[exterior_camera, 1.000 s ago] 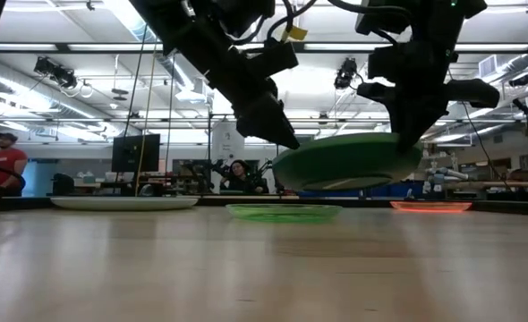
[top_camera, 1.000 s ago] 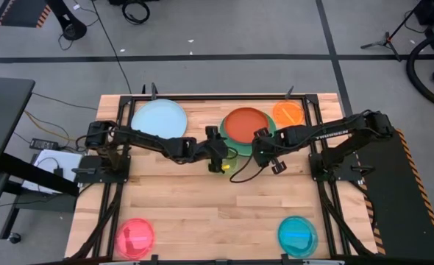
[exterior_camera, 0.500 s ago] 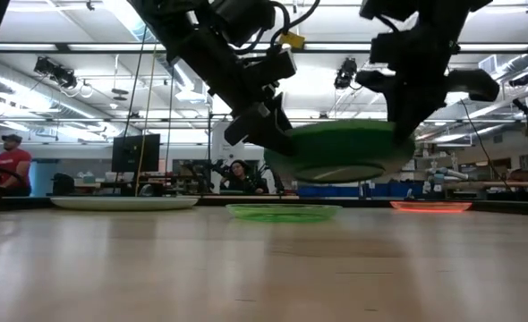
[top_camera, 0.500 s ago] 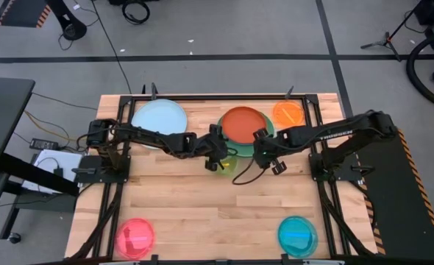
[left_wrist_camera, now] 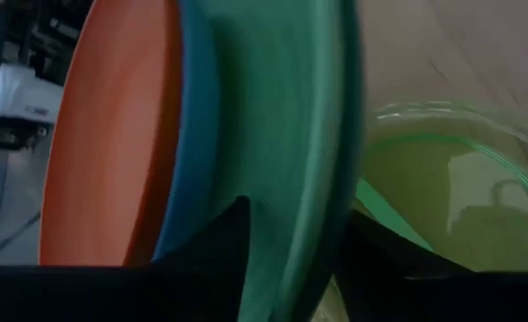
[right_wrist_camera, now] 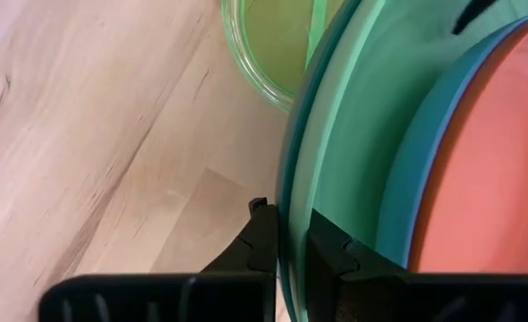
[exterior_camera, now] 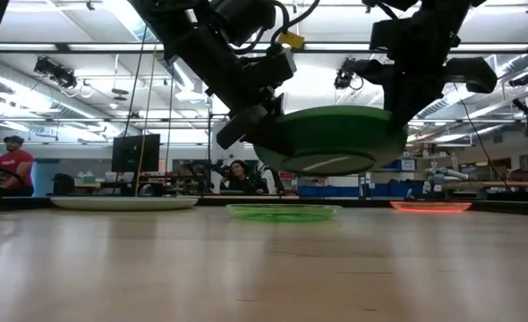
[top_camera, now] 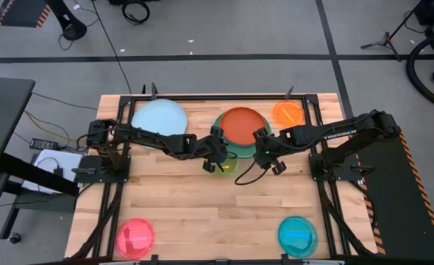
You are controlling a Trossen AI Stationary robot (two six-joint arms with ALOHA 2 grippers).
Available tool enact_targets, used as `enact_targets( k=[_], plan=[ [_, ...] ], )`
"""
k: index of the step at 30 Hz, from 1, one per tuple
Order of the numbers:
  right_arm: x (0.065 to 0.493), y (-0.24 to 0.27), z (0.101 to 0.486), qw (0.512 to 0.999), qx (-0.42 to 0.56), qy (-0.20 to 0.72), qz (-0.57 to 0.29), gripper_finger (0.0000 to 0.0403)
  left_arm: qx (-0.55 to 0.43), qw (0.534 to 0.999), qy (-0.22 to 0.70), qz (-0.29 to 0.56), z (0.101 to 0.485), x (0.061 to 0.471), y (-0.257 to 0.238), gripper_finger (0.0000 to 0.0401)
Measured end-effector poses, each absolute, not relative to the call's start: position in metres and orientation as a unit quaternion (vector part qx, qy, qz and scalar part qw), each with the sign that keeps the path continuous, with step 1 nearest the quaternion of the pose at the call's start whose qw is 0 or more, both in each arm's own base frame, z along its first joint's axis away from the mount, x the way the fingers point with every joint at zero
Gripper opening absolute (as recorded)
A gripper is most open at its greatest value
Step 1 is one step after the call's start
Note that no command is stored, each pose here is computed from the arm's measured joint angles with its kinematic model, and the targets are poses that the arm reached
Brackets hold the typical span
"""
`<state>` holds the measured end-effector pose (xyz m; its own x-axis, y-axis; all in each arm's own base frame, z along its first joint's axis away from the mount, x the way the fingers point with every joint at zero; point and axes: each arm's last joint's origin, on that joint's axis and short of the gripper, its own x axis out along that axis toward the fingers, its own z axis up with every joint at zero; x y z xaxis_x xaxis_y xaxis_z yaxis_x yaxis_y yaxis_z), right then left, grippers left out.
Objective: Stack plastic plates
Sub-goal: Stack the large pile of plates on the large sky blue plate
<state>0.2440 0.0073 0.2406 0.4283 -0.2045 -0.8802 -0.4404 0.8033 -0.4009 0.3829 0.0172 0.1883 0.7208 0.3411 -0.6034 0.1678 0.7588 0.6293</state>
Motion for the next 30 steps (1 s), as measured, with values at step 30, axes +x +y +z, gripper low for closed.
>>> enact_targets(
  k=[30],
  plan=[
    [0.239,0.007,0.257,0.813,-0.31,0.493,0.025,0.0168,0.306,0.731,0.566,0.228,0.206,0.321,0.04,0.005]
  ],
)
